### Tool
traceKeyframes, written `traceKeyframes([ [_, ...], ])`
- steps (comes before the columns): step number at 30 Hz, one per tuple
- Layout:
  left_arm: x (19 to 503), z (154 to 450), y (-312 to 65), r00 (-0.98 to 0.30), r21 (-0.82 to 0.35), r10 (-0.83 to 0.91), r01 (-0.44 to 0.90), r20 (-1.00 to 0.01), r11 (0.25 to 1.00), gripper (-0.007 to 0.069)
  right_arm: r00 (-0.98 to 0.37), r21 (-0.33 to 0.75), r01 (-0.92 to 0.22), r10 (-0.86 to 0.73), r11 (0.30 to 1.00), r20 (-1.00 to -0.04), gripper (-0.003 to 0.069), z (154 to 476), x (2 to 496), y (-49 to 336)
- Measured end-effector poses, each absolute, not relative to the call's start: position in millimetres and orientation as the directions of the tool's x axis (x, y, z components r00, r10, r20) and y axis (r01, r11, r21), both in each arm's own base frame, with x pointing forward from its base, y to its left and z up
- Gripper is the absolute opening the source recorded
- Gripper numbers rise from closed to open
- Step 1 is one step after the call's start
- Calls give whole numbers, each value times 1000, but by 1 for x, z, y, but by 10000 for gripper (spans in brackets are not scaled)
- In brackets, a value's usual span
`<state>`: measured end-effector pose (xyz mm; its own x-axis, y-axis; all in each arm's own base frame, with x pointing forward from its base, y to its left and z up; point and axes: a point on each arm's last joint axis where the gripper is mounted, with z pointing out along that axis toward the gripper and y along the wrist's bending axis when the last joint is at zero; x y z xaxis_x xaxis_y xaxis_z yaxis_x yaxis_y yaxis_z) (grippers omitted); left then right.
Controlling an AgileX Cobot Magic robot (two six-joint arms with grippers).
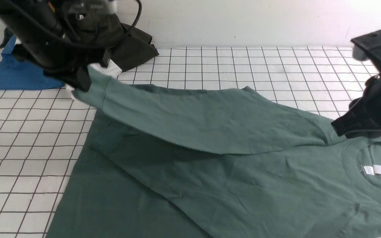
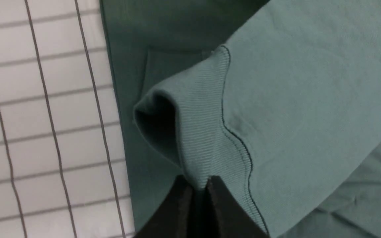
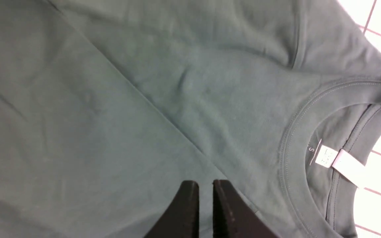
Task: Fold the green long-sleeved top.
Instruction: Use the left arm to drag and drop the cuff onto the cuff closest to the left arm, then use both arms simultaneously to clamp the lower edge of the clothing fabric
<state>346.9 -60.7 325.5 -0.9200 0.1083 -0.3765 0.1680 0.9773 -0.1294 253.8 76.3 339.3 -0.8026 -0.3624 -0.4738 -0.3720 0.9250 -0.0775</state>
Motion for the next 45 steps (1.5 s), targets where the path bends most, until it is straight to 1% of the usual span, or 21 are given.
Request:
traceKeyframes([
  [1,339,315,-60,-926,-132,102,160,-364,978,13,-799,-64,-371,-353,926,-486,63,343,250,76],
  [2,336,315,-59,-925,-132,100,158,-368,979,13,-797,-65,-372,-354,926,-490,63,345,249,76],
  [6,313,269,-54,-943,-121,89,133,-320,984,13,-773,-10,-401,-344,916,-533,63,359,233,78],
  [7,308,254,-53,-950,-109,91,129,-300,986,15,-773,6,-414,-349,910,-529,63,360,230,79],
  [11,303,230,-49,-955,-74,108,133,-275,988,42,-786,62,-460,-374,886,-493,63,359,223,83],
  [13,303,227,-48,-956,-60,118,139,-270,988,65,-789,78,-473,-382,878,-482,63,359,221,85],
  [15,304,226,-47,-952,-44,129,147,-278,988,135,-784,97,-491,-392,866,-481,63,359,220,86],
  [16,304,227,-46,-950,-36,135,151,-281,988,188,-783,107,-498,-393,861,-483,63,359,219,87],
  [17,304,228,-46,-950,-36,135,151,-283,988,196,-783,109,-498,-392,860,-483,63,359,219,88],
  [21,292,245,-47,-945,-50,140,161,-295,986,373,-749,101,-554,-442,826,-493,63,361,210,97],
  [23,280,255,-50,-943,-48,189,210,-275,977,419,-723,100,-601,-485,793,-492,63,359,199,106],
  [25,272,263,-55,-932,-42,243,263,-270,964,436,-707,101,-629,-513,771,-488,63,357,191,111],
  [26,257,273,-65,-904,-30,347,365,-248,930,449,-686,105,-665,-550,740,-477,63,351,179,117],
  [27,256,273,-66,-904,-31,354,372,-240,928,452,-684,105,-669,-554,736,-475,63,350,178,118],
  [29,234,280,-84,-822,-20,533,547,-199,837,455,-661,106,-708,-603,698,-447,63,338,162,122],
  [32,212,272,-101,-653,-16,747,754,-124,657,449,-652,111,-729,-637,675,-411,63,324,147,120],
  [35,194,246,-102,-478,-42,878,878,-30,477,426,-648,96,-734,-651,672,-396,63,315,138,113],
  [37,184,229,-97,-393,-64,919,917,20,394,412,-644,79,-735,-658,673,-391,63,312,134,108],
  [39,181,220,-95,-358,-64,933,931,34,359,404,-640,68,-736,-661,673,-392,63,312,132,106],
  [40,177,208,-90,-314,-49,948,947,49,316,395,-638,63,-737,-662,673,-394,63,312,131,105],
  [45,172,178,-79,-213,66,975,976,63,209,379,-633,53,-738,-662,673,-402,63,313,129,103],
])
